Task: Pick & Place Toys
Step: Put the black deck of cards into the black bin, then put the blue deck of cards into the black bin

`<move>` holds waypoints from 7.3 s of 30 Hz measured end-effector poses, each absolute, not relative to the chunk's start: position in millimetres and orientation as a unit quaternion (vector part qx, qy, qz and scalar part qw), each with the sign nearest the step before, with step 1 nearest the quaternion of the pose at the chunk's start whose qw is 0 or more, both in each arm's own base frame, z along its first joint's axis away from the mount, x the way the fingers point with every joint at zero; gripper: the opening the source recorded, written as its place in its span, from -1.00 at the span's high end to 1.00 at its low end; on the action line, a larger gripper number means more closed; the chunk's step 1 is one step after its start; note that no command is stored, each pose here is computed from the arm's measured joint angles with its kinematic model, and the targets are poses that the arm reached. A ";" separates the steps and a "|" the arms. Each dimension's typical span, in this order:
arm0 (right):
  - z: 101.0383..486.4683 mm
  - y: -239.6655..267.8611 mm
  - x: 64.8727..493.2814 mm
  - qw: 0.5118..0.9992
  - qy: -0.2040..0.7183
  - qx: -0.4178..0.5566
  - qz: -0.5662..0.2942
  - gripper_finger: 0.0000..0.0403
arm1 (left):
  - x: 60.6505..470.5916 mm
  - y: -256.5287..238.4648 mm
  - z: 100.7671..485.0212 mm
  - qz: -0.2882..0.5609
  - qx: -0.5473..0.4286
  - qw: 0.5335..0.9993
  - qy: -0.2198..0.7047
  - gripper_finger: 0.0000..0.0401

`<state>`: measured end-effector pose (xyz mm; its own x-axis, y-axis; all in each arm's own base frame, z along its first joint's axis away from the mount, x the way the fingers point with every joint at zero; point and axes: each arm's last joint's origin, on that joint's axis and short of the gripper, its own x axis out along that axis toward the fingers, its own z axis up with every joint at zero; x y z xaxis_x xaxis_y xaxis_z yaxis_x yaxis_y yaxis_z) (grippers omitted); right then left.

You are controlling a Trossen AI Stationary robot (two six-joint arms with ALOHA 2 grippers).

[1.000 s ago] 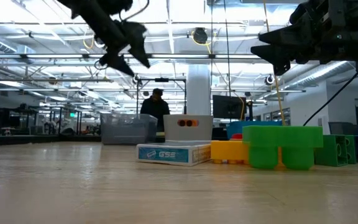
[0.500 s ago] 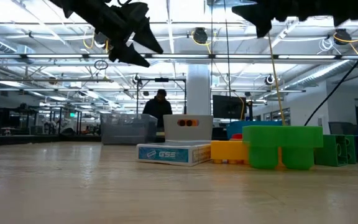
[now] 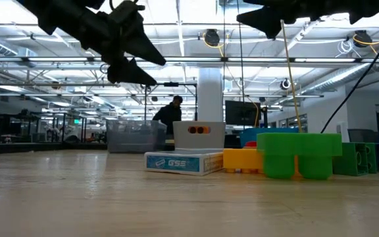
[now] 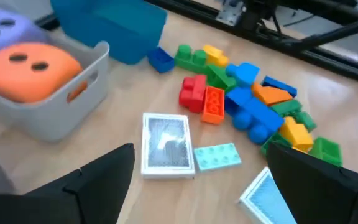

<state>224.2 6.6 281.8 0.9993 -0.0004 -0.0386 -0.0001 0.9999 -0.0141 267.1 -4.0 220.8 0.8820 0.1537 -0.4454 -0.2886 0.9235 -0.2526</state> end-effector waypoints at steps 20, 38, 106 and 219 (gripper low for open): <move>270.3 7.6 238.0 0.999 0.031 -0.007 0.006 -0.43 | 385.0 20.5 178.1 0.096 -0.121 0.913 0.378 -0.85; 267.6 7.5 237.8 0.999 0.044 -0.009 0.006 -0.43 | 414.4 42.1 144.2 0.104 -0.109 0.876 0.458 -0.85; 268.6 7.9 237.5 0.999 0.043 -0.008 0.009 -0.43 | 373.9 38.7 164.5 0.217 -0.161 0.782 0.561 -0.85; 274.2 7.9 224.2 0.998 0.054 -0.024 0.020 -0.43 | 278.8 205.9 203.5 0.404 -0.207 0.744 0.491 -0.85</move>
<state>224.2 7.9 274.2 0.9933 0.0372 -0.1091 -0.0424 0.9981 -0.0458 278.8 205.9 203.5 0.1920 0.3970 -0.8975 -0.8043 0.5877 0.0879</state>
